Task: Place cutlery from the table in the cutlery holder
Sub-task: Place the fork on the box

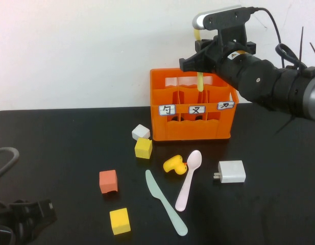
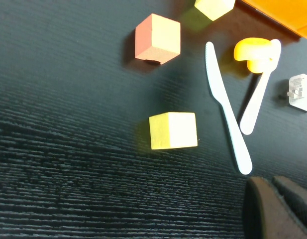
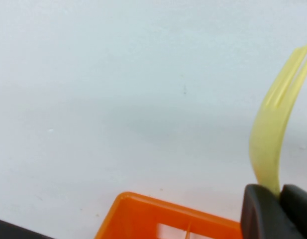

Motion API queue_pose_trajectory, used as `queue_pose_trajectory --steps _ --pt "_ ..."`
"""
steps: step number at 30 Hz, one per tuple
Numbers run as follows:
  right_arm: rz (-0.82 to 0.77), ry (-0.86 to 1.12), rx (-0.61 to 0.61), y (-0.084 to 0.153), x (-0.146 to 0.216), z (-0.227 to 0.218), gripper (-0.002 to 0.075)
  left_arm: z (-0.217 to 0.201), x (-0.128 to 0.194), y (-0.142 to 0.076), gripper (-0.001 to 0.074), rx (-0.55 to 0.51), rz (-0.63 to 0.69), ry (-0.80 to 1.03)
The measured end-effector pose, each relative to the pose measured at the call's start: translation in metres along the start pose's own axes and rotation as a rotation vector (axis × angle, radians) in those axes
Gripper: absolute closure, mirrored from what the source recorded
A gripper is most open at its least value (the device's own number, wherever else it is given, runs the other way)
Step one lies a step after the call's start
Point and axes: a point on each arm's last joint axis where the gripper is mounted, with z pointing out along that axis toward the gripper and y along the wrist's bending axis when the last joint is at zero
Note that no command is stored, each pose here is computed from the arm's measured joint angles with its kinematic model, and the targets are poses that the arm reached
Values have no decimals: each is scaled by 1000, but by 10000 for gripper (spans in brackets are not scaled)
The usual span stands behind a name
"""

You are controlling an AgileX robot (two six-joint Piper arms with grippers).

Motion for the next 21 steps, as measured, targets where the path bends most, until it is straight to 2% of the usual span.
queue_pose_trajectory --steps 21 --pt "-128 -40 0 3 32 22 681 0 1 0 736 0 8 8"
